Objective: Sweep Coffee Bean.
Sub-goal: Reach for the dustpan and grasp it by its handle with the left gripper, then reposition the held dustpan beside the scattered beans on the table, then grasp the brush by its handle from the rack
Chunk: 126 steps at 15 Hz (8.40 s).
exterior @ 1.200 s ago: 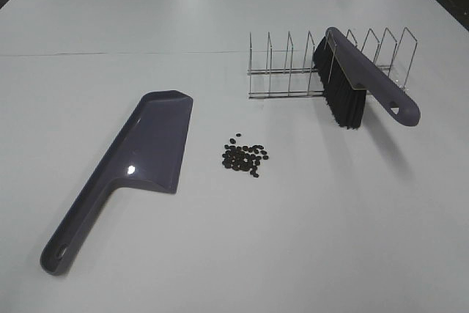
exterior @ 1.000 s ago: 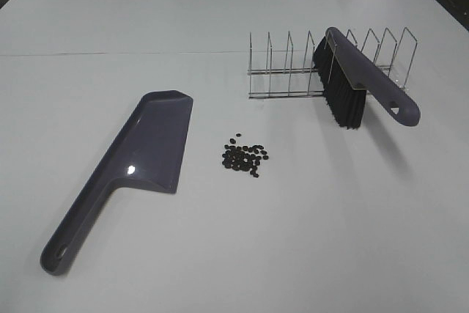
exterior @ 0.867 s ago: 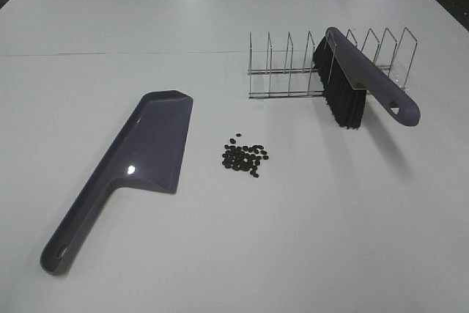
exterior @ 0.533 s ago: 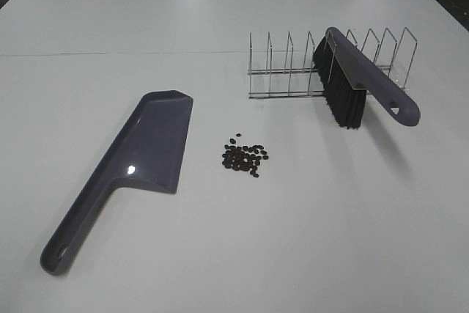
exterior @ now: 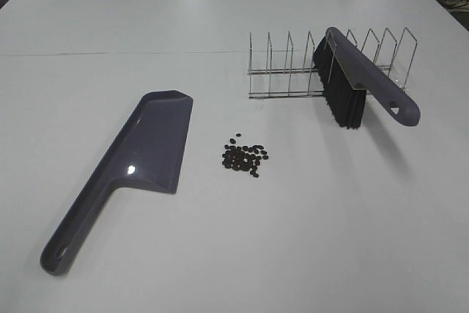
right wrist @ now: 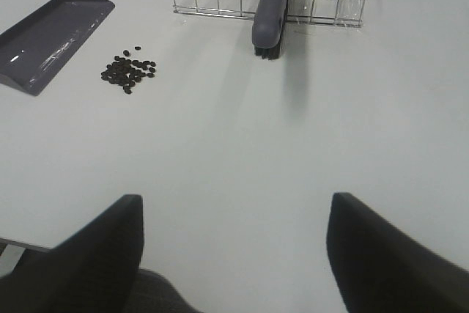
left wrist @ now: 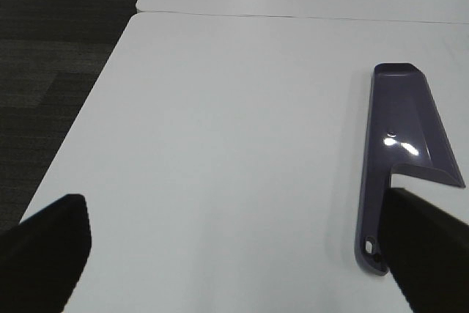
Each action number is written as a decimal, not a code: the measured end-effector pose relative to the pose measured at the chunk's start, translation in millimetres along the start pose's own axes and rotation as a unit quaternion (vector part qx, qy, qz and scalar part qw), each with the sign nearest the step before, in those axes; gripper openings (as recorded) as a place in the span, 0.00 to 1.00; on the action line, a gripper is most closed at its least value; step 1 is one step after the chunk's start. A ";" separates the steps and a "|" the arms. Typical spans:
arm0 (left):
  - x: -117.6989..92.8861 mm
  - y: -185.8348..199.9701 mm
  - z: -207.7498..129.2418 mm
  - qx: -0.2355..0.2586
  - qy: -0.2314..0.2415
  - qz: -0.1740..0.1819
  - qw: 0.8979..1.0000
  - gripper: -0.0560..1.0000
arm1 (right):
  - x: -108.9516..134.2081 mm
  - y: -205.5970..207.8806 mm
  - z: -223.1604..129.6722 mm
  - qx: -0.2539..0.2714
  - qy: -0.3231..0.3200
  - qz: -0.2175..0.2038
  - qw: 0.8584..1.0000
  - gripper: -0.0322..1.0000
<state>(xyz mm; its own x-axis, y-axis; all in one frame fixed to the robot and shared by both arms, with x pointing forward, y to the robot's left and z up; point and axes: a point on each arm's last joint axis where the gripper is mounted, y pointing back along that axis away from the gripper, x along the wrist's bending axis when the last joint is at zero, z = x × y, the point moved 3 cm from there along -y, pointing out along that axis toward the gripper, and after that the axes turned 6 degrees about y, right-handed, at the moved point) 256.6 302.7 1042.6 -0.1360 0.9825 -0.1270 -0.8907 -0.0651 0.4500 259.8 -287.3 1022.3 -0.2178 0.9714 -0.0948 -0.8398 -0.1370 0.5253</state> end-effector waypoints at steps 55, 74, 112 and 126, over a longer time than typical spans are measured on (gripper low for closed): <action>-122.9 -272.5 -12.3 0.509 -0.166 -0.038 0.844 0.98 | 0.0 0.0 0.0 0.000 0.000 0.000 1.000 0.64; -157.5 -346.9 -73.2 0.491 -0.153 -0.042 0.857 0.72 | 0.0 0.0 0.0 0.000 0.000 0.000 1.000 0.64; -164.2 -325.2 -84.8 0.550 -0.187 -0.020 0.814 0.38 | -18.5 -59.4 78.6 0.147 -0.097 0.008 0.984 0.94; -164.4 -323.0 -85.7 0.556 -0.187 -0.018 0.809 0.38 | -60.2 -388.1 171.3 0.385 -0.044 0.057 0.920 0.94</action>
<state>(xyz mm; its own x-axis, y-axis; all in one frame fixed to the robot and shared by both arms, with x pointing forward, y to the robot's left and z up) 529.5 147.3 842.3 0.2068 0.9781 0.0249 0.0793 -0.0421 0.9960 684.0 -259.4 969.0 -0.2127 0.9758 0.0499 -0.2055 -0.0946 0.9741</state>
